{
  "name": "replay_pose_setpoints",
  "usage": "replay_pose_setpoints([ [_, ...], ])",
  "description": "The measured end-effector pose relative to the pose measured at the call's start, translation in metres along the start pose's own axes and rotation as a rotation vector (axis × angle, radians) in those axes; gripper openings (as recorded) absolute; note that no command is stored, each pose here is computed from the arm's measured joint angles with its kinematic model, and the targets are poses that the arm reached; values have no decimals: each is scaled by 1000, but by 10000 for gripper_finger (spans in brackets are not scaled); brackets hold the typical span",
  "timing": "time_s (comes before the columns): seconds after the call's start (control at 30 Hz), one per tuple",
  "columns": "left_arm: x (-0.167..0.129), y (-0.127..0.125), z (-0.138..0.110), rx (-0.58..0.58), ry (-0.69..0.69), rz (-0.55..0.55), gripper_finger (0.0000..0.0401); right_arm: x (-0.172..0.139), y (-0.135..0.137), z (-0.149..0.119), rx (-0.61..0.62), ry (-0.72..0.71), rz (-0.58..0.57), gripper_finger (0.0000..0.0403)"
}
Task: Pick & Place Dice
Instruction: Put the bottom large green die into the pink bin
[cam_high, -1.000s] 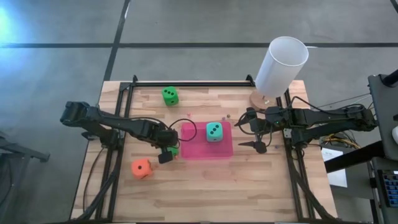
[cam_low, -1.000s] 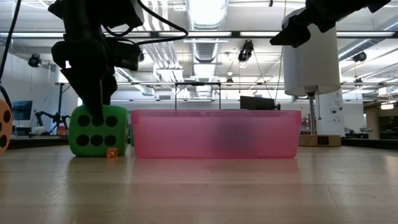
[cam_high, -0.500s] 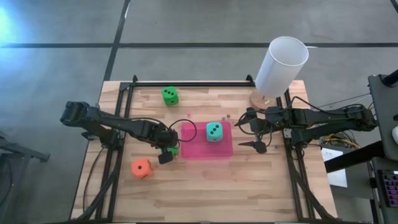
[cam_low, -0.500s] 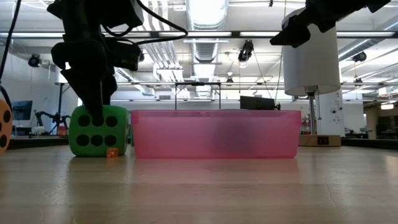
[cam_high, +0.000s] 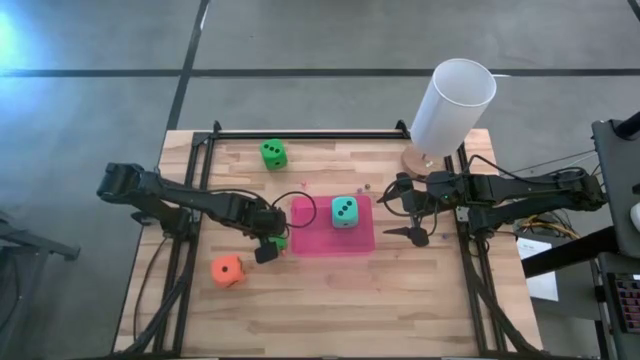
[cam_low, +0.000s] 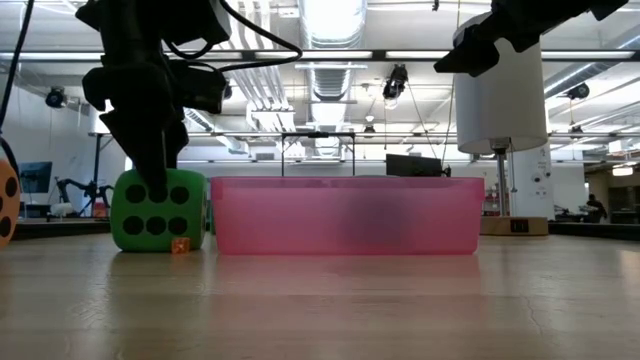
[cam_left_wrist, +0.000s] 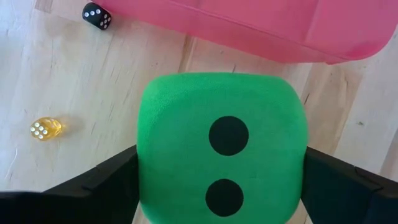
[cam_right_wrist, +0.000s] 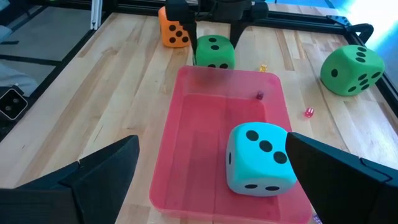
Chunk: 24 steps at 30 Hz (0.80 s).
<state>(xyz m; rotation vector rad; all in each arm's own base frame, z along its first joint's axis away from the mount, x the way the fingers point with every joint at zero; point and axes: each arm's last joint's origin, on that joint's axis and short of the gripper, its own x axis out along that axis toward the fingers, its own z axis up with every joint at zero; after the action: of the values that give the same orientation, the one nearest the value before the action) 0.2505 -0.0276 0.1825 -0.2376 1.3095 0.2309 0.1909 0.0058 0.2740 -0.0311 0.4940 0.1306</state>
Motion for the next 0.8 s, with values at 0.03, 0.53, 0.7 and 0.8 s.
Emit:
replay_pose_setpoints([
  [0.03, -1, 0, 0, 0, 0, -2, 348, 0, 0, 0, 1, 0, 0, 400],
  [0.53, -67, -8, 37, 103, -143, 79, 344, 0, 0, 0, 1, 0, 0, 400],
  [0.7, -84, -12, 53, 169, -222, 118, 352, 0, 0, 0, 2, 0, 1, 400],
  [0.8, -87, -12, 60, 199, -241, 137, 353, 0, 0, 0, 0, 0, 1, 400],
])
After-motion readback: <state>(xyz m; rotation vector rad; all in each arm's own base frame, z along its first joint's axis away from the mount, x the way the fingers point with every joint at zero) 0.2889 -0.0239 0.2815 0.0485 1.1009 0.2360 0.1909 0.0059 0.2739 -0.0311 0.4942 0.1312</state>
